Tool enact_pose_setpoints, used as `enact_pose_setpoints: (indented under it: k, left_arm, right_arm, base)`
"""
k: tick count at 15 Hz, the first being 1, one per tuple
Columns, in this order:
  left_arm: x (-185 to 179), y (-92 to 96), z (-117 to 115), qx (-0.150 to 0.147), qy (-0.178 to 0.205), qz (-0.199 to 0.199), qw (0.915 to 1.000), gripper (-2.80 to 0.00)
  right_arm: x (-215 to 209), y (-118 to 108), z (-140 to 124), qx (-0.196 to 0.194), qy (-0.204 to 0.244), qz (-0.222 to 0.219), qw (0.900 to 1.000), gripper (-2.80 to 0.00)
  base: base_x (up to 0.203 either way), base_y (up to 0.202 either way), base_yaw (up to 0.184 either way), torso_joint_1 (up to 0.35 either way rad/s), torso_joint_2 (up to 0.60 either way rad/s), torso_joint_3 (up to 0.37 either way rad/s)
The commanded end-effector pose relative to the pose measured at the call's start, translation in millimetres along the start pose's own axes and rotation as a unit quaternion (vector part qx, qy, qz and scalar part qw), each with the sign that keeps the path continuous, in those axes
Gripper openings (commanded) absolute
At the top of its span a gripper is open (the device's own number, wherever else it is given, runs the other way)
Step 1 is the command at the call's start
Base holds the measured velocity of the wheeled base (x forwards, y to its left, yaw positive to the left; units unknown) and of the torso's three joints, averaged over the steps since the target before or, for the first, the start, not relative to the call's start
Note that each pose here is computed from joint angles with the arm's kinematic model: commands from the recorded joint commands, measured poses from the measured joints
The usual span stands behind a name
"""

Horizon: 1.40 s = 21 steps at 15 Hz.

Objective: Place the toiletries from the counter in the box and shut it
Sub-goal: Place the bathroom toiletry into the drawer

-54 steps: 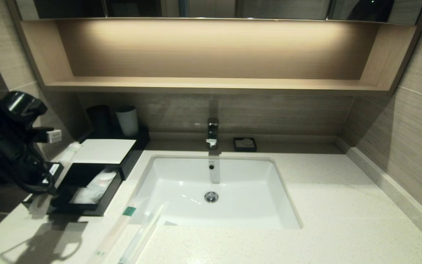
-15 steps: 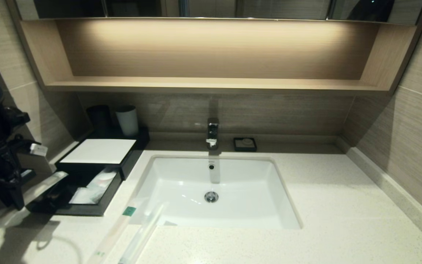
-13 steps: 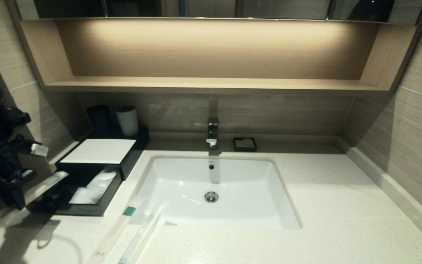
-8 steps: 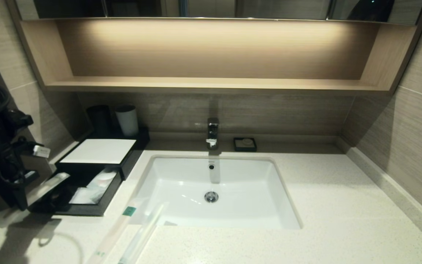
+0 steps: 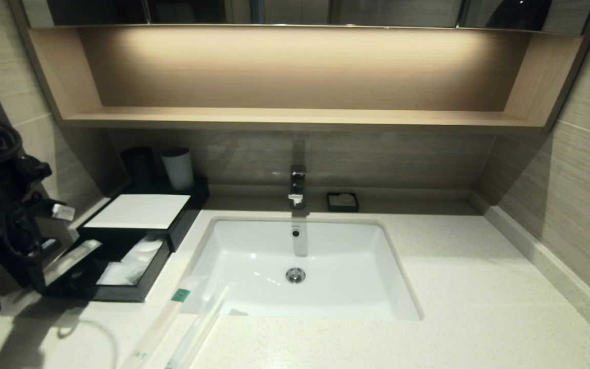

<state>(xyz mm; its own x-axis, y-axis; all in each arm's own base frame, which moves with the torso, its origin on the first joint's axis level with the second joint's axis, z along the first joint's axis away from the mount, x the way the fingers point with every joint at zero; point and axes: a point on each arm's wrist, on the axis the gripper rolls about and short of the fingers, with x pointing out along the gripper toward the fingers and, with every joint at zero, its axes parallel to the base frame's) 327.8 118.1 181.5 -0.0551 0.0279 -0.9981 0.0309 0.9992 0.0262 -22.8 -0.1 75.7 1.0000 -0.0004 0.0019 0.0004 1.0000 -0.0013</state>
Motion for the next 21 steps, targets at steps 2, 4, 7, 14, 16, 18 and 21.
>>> enact_pose_setpoints:
  k: [2,4,7,14,16,18,21]
  left_arm:
    - [6.2,-0.1,5.8,0.003,0.000,0.000,1.0000,-2.80]
    - [8.0,-0.4,8.5,0.004,-0.004,0.002,1.0000,-2.80]
    - [9.8,-1.4,12.1,0.007,-0.010,0.004,0.9999,-2.80]
    - [12.2,-2.6,18.7,0.011,-0.031,0.000,0.9995,-2.80]
    - [12.9,-2.6,19.5,0.011,-0.033,-0.004,0.9994,-2.80]
    - [16.3,-1.9,22.2,0.011,-0.033,-0.004,0.9994,-2.80]
    - [19.3,-0.5,26.0,0.010,-0.041,-0.001,0.9991,-2.80]
  right_arm:
    - [0.1,0.0,-0.5,0.000,0.001,0.000,1.000,-2.80]
    - [0.0,0.0,-0.1,0.000,0.000,0.000,1.000,-2.80]
    - [0.0,0.0,-0.2,0.000,0.000,0.000,1.000,-2.80]
    - [0.1,0.0,-0.4,0.000,0.001,0.000,1.000,-2.80]
    - [0.1,0.0,-0.5,0.000,0.001,0.000,1.000,-2.80]
    - [0.1,0.0,-0.4,0.000,0.001,0.000,1.000,-2.80]
    - [0.0,0.0,-0.1,0.000,0.000,0.000,1.000,-2.80]
  base:
    - [0.000,0.000,0.000,0.000,0.00,0.000]
    - [0.000,0.000,0.000,0.000,0.00,0.000]
    - [0.000,0.000,0.000,0.000,0.00,0.000]
    - [0.000,0.000,0.000,0.000,0.00,0.000]
    - [0.000,0.000,0.000,0.000,0.00,0.000]
    - [0.000,0.000,0.000,0.000,0.00,0.000]
    - [0.000,0.000,0.000,0.000,0.00,0.000]
